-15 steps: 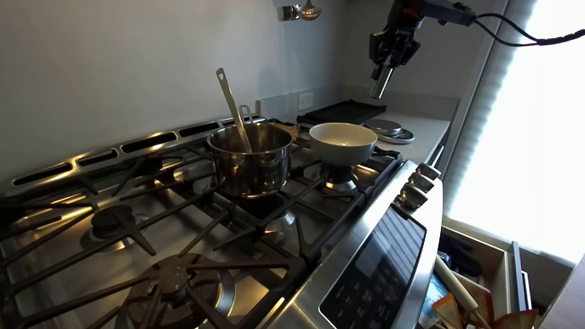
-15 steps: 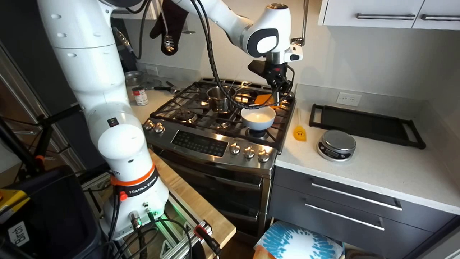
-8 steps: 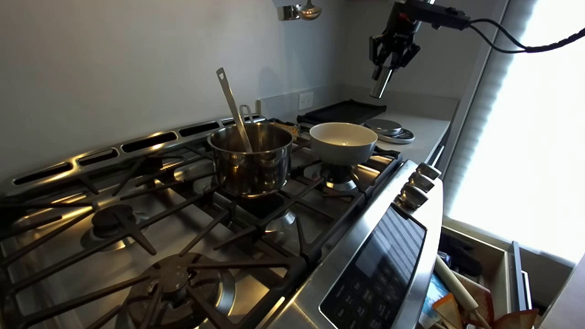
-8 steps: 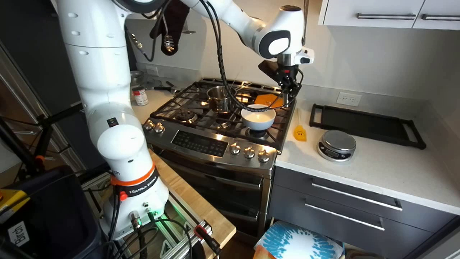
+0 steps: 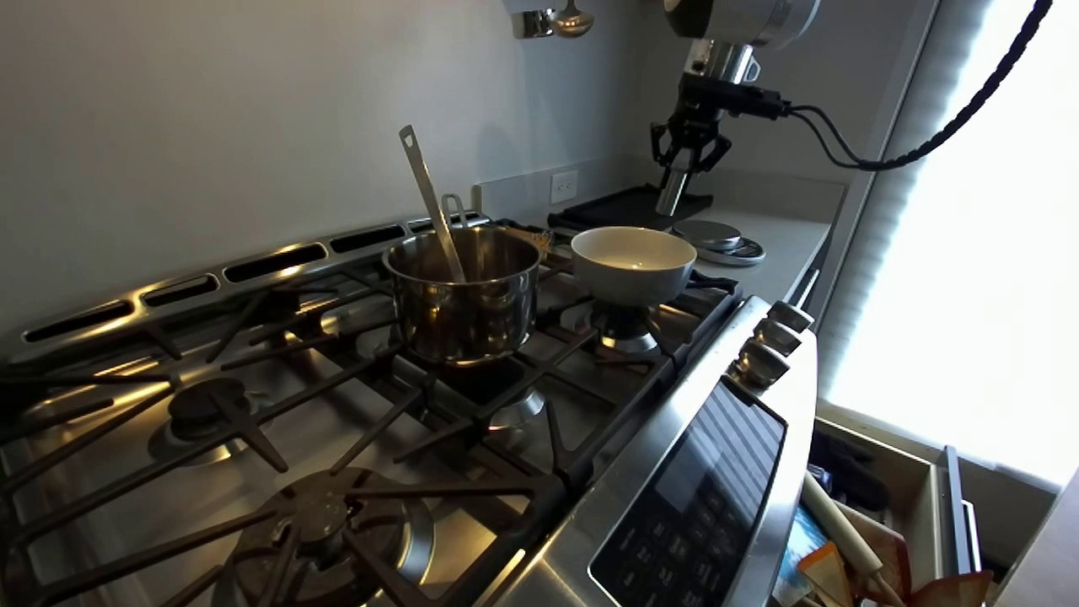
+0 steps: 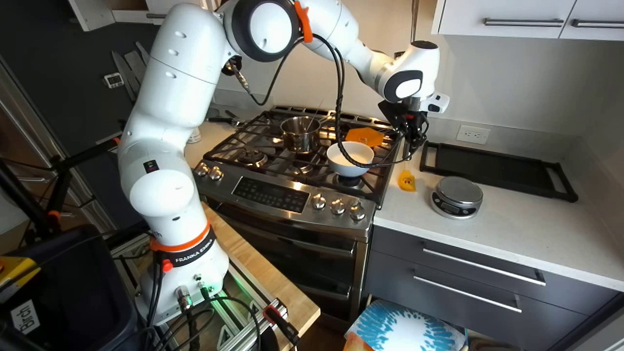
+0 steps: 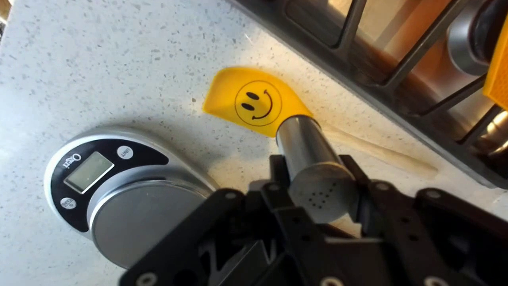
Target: Remove the salt shaker from the white bowl and put it to the right on the countertop
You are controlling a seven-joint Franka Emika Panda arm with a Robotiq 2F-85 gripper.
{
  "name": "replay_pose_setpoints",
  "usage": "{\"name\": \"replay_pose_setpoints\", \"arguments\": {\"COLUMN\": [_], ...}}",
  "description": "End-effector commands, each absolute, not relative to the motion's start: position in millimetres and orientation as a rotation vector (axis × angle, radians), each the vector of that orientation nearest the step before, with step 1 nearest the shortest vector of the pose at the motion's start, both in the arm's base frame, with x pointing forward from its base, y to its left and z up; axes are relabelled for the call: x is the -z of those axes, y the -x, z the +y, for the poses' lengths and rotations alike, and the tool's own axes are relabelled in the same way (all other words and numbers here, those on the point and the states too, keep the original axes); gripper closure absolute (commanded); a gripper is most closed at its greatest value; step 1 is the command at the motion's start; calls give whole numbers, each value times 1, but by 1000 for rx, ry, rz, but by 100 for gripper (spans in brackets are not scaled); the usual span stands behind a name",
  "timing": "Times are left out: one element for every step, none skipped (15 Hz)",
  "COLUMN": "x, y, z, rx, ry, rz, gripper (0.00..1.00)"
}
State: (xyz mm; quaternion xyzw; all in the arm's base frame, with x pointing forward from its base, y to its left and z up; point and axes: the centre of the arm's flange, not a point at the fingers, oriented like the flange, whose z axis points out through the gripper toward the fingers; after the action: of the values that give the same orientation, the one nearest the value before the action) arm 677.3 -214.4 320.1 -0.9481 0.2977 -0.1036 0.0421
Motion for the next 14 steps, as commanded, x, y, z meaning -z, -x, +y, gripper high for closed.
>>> {"name": "replay_pose_setpoints", "arguments": {"x": [-316, -311, -304, -294, -286, -278, -270, -264, -262, -259, -262, -265, -265, -263], "y": [-681, -685, -690, -696, -701, -704, -707, -710, -714, -716, -719, -721, -723, -726], "z": [-216, -218, -220, -223, -225, -228, -231, -237, -246, -252, -259, -262, -264, -266], "rx": [315, 358, 386, 402, 409, 413, 424, 430, 439, 437, 447, 442, 412, 390], "ry": [2899, 2887, 2880, 2875, 2865, 2857, 2846, 2831, 2798, 2766, 2738, 2723, 2729, 2736], "rz": [922, 944, 954, 982, 1009, 1038, 1072, 1116, 1164, 1204, 1238, 1254, 1269, 1288], "gripper": [64, 89, 89, 89, 89, 89, 89, 89, 89, 89, 89, 89, 89, 89]}}
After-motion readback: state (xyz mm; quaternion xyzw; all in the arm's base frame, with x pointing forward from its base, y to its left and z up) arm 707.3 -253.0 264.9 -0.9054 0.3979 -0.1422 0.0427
